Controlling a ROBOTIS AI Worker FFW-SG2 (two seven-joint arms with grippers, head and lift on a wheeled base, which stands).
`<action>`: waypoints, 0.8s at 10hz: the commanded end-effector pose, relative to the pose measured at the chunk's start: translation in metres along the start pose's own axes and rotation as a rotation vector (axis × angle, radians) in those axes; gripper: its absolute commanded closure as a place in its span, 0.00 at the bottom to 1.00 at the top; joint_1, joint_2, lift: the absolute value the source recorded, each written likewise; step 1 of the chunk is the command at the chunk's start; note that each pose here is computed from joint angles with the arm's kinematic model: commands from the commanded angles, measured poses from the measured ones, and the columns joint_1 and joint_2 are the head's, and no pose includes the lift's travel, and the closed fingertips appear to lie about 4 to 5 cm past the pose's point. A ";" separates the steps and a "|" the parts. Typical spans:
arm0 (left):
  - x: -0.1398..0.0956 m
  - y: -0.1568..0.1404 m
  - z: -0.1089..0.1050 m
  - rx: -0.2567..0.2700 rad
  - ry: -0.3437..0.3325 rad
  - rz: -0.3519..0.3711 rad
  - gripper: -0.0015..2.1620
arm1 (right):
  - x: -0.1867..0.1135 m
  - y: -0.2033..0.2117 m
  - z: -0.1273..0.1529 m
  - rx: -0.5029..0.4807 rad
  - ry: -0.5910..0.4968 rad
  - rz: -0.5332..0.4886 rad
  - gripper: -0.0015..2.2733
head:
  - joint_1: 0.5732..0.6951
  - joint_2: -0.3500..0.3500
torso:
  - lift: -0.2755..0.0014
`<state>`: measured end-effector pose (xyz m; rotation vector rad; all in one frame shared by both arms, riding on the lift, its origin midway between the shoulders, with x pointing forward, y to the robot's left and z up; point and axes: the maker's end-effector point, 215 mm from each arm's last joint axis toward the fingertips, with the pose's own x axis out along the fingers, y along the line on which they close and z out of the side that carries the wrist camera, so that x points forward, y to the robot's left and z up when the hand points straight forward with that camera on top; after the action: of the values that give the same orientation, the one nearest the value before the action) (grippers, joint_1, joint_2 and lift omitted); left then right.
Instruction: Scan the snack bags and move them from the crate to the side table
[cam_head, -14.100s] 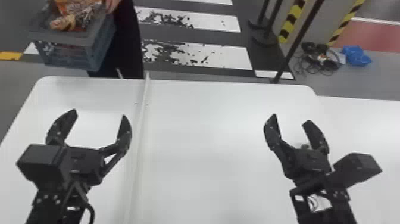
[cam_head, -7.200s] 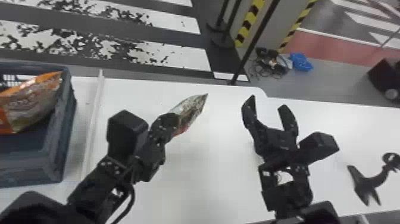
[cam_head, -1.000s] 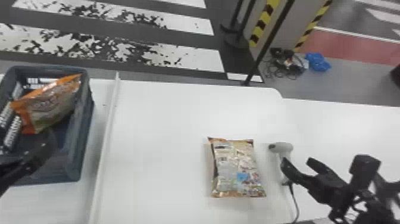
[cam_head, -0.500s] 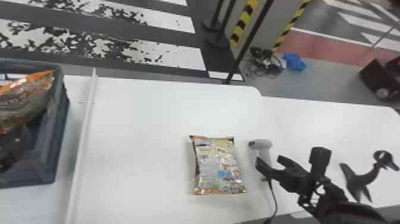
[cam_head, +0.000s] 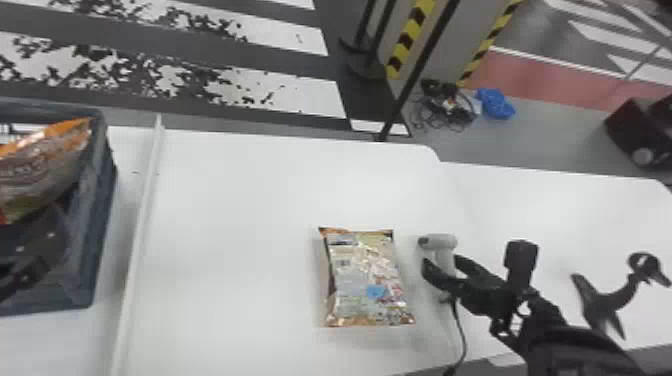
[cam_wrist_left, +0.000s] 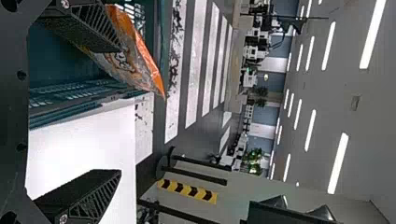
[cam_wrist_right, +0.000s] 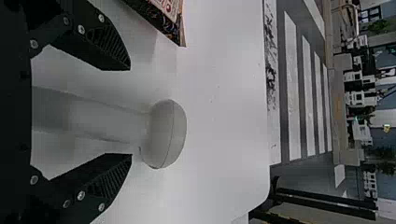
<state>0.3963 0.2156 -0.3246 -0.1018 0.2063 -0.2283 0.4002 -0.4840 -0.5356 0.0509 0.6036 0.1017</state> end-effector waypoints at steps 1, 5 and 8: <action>0.002 -0.003 0.000 0.002 0.001 0.003 0.03 | 0.000 -0.002 -0.004 0.009 0.009 0.001 0.95 | 1.00 0.00 | 0.68; 0.002 -0.006 0.001 0.011 -0.001 -0.001 0.03 | -0.001 0.002 -0.004 0.015 -0.003 0.010 0.99 | 1.00 0.00 | 0.68; 0.003 -0.011 0.001 0.005 -0.001 -0.004 0.03 | -0.023 -0.001 0.014 0.038 -0.075 -0.013 0.99 | 1.00 0.00 | 0.68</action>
<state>0.3968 0.2060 -0.3231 -0.0963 0.2045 -0.2313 0.3920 -0.4884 -0.5206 0.0811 0.5533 0.0798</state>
